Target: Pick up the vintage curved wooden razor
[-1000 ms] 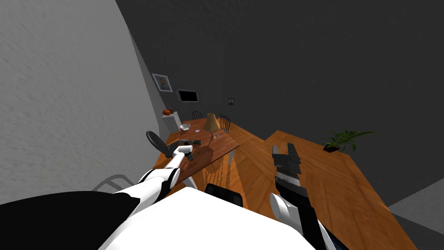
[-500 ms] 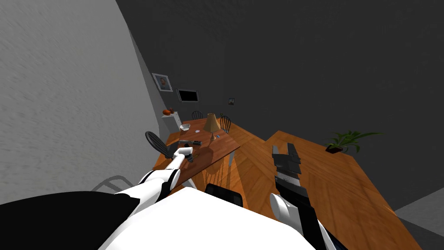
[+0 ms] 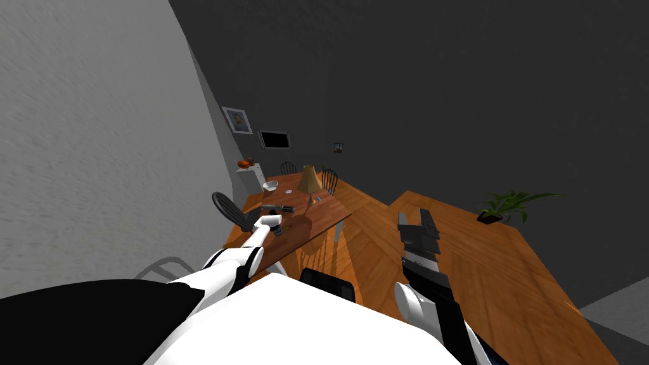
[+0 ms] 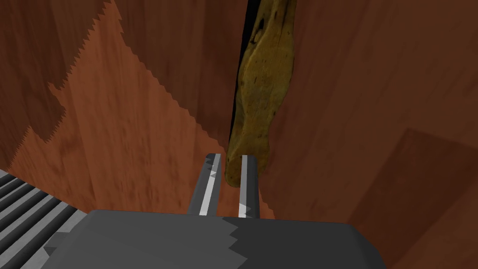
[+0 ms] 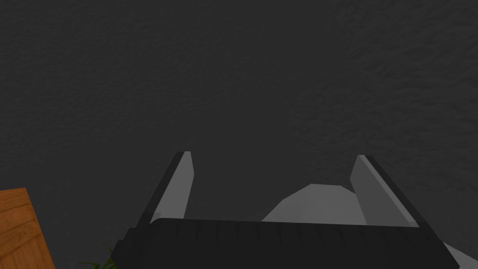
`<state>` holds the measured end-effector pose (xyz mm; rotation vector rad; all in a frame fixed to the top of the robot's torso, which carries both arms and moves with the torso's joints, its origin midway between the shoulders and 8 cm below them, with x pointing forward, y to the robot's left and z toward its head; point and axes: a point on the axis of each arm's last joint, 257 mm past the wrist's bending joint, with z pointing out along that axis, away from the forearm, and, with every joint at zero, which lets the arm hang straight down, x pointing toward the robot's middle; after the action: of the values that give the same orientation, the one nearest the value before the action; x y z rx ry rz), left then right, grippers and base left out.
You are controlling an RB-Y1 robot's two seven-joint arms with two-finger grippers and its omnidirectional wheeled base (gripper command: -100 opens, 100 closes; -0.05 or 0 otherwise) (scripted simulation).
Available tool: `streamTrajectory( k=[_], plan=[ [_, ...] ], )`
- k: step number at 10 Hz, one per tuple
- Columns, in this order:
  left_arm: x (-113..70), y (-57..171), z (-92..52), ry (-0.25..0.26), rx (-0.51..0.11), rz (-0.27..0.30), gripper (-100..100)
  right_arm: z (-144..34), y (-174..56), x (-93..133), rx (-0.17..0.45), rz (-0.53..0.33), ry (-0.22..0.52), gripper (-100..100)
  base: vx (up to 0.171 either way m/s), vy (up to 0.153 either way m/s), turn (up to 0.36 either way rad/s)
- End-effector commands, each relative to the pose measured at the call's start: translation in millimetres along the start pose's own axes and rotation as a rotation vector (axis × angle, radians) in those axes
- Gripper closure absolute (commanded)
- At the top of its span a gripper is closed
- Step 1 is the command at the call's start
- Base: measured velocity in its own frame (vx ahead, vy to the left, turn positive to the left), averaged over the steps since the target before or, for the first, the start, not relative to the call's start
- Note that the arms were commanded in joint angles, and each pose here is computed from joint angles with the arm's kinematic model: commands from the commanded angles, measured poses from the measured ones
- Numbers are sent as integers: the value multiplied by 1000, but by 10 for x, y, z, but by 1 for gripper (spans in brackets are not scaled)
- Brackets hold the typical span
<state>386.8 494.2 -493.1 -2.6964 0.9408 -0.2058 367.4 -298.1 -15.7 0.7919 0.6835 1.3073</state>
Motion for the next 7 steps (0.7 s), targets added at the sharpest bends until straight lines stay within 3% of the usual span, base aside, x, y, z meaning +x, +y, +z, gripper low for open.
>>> streamTrajectory(
  k=[1,2,3,5,6,7],
  plan=[
    [0,0,0,0,0,0,100,0,0,0,0,0,0,0,0,0,0],
    [1,1,0,0,0,0,0,0,0,0,0,0,0,0,0,0,0],
    [13,-51,-60,-3,-3,-5,100,0,0,0,0,0,0,0,-29,-12,-28],
    [30,-122,-128,-6,-4,-9,100,0,0,0,0,0,0,0,-55,-19,-26],
    [27,-102,-97,-4,-3,-6,100,0,0,0,0,0,0,0,-24,-9,-5],
    [27,-106,-102,-4,-4,-7,0,0,0,0,0,0,0,0,0,0,0]
  ],
)
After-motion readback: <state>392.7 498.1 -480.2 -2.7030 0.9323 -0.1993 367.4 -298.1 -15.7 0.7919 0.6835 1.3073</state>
